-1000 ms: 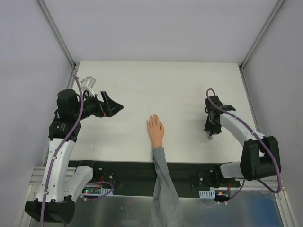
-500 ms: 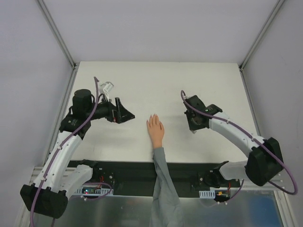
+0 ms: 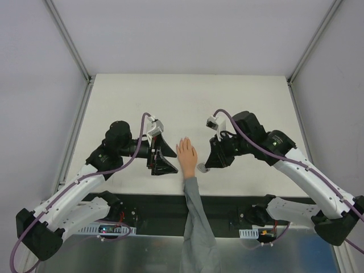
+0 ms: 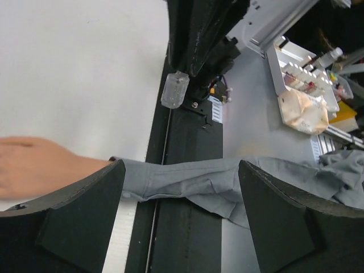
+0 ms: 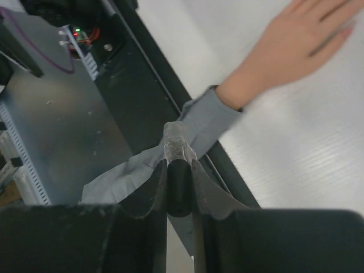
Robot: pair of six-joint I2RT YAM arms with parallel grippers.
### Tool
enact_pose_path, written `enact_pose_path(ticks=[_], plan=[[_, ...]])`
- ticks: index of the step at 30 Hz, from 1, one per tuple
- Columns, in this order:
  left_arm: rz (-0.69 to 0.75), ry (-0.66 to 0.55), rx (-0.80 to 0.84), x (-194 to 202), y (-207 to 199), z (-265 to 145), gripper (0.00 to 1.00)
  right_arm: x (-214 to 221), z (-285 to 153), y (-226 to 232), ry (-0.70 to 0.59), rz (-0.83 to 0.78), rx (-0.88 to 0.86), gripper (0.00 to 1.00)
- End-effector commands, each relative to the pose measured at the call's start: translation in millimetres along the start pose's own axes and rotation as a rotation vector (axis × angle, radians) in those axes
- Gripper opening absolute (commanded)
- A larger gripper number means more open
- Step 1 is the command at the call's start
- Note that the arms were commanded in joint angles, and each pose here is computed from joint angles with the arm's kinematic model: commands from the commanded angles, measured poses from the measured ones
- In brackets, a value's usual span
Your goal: Paint the nails
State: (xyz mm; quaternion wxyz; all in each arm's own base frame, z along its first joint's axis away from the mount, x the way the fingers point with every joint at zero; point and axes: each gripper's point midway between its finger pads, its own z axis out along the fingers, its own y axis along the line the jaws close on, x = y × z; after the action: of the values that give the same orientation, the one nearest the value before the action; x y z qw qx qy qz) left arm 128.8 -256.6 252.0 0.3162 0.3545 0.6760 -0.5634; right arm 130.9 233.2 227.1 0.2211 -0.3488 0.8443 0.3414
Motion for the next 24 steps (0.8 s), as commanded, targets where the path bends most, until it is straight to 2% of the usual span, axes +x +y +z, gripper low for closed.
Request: enact_pose_path(ticks=[1,5,10,24], plan=[[0.278,-0.029,0.152,-8,-32,2,0.8,-21,-27,55,-0.056,-0.069,-0.19,0.01],[0.281,0.013,0.211,5,-33,6,0.75,-36,-24,79,-0.082,-0.113,-0.249,0.01],[0.257,0.037,0.232,14,-32,9,0.63,-50,-12,93,-0.06,-0.146,-0.248,0.01],[0.283,0.023,0.25,20,-44,2,0.53,-81,21,111,-0.067,-0.152,-0.265,0.01]])
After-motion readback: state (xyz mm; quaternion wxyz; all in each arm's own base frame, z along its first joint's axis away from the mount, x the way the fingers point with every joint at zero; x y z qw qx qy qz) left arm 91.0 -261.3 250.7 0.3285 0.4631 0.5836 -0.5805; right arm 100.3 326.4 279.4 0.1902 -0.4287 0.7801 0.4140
